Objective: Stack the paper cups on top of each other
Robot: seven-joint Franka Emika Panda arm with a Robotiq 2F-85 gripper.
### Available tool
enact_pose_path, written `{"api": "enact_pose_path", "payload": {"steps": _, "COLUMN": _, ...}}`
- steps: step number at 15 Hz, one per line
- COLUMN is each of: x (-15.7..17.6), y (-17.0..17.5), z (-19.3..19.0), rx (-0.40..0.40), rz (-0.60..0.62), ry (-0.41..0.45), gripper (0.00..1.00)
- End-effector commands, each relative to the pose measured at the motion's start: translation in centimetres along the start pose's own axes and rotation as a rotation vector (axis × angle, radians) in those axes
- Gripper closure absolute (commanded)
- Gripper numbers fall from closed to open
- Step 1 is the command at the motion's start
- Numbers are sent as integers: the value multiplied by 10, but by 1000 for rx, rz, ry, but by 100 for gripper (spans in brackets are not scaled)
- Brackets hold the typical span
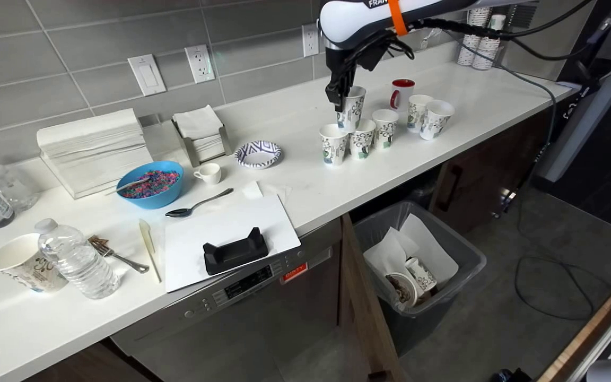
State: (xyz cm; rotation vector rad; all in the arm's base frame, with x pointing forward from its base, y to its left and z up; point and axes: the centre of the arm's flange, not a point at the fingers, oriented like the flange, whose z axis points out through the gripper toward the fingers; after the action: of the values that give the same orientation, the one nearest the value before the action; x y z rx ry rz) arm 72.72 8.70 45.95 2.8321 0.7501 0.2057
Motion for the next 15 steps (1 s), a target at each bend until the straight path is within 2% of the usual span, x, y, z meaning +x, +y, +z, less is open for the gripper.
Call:
{"api": "enact_pose_path", "payload": {"steps": 1, "x": 5, "y": 4, "z": -1, "rx": 15, "rz": 15, "ry": 4, "gripper": 34}}
{"api": "enact_pose_path", "payload": {"steps": 5, "x": 2, "y": -3, "z": -26, "rx": -8, "rz": 34, "ry": 67, "gripper": 3}}
{"api": "enact_pose_path", "payload": {"steps": 6, "x": 0, "y": -9, "z": -40, "rx": -24, "rz": 35, "ry": 98, "gripper": 0}}
{"api": "enact_pose_path", "payload": {"steps": 11, "x": -24, "y": -13, "z": -100, "rx": -60, "rz": 121, "ry": 176, "gripper": 0}}
{"api": "enact_pose_path", "payload": {"steps": 15, "x": -75, "y": 23, "z": -137, "rx": -86, "rz": 289, "ry": 210, "gripper": 0}}
